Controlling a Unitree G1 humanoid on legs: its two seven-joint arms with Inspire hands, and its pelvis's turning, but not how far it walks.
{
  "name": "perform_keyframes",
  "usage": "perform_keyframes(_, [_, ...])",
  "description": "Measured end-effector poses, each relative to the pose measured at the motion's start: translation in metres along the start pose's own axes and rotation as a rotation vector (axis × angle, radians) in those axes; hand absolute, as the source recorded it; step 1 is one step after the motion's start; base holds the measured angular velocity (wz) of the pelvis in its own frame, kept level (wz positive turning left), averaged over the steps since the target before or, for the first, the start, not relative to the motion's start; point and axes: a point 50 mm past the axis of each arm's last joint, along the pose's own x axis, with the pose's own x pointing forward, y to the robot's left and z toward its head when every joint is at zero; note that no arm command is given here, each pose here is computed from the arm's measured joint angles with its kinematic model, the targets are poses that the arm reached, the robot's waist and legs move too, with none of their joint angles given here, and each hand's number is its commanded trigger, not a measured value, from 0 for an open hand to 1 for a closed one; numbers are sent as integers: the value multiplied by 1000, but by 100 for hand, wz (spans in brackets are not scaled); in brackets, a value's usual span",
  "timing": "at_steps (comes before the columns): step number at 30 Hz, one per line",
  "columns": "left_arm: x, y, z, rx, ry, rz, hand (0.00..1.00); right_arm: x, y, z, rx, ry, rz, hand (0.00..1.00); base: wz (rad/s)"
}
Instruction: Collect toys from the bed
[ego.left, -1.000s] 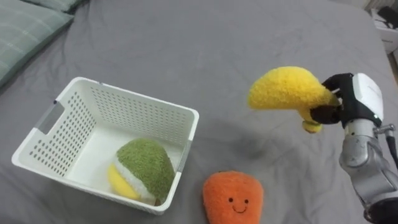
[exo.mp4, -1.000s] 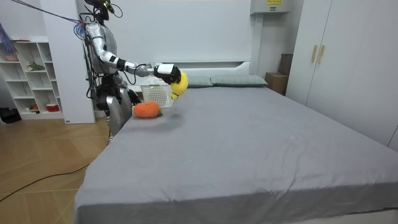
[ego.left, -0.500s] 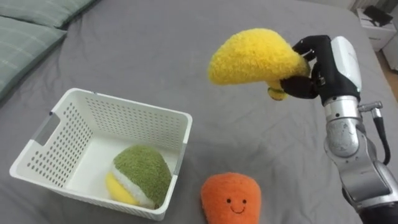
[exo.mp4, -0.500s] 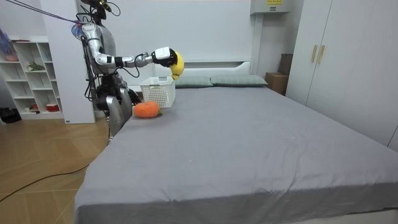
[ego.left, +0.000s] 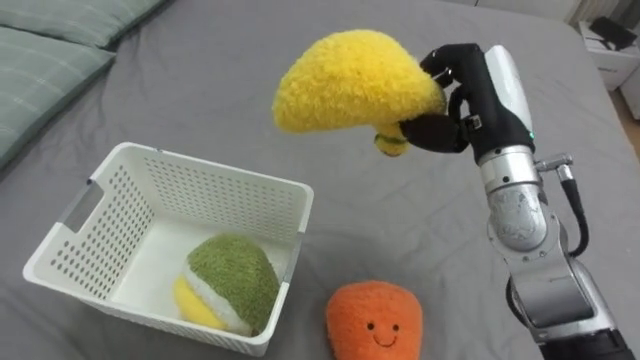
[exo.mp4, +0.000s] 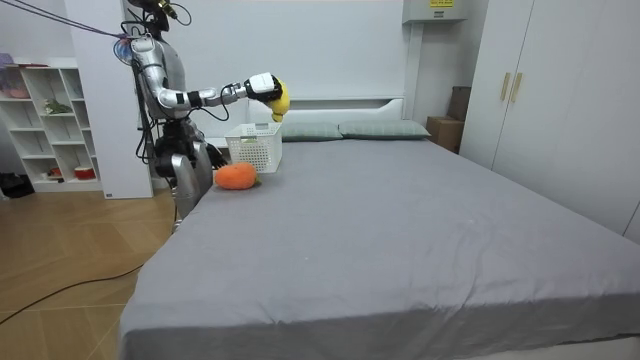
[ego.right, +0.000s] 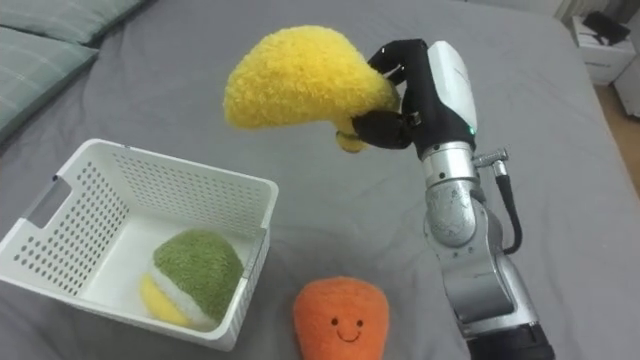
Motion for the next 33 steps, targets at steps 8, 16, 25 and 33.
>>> perform_keyframes(8, [2,1,6,2,-15,3,0,-2,13,23,8,-95,66,100,2])
perform_keyframes(16, [2,1,11,27,-35,-2,0,-4,32,34,31,-109,134,100,2])
perform_keyframes(25, [3,0,16,48,-53,-3,0,-7,45,41,60,-127,185,100,2])
perform_keyframes(33, [2,-7,24,49,-75,-13,0,-11,58,45,55,-136,272,100,1])
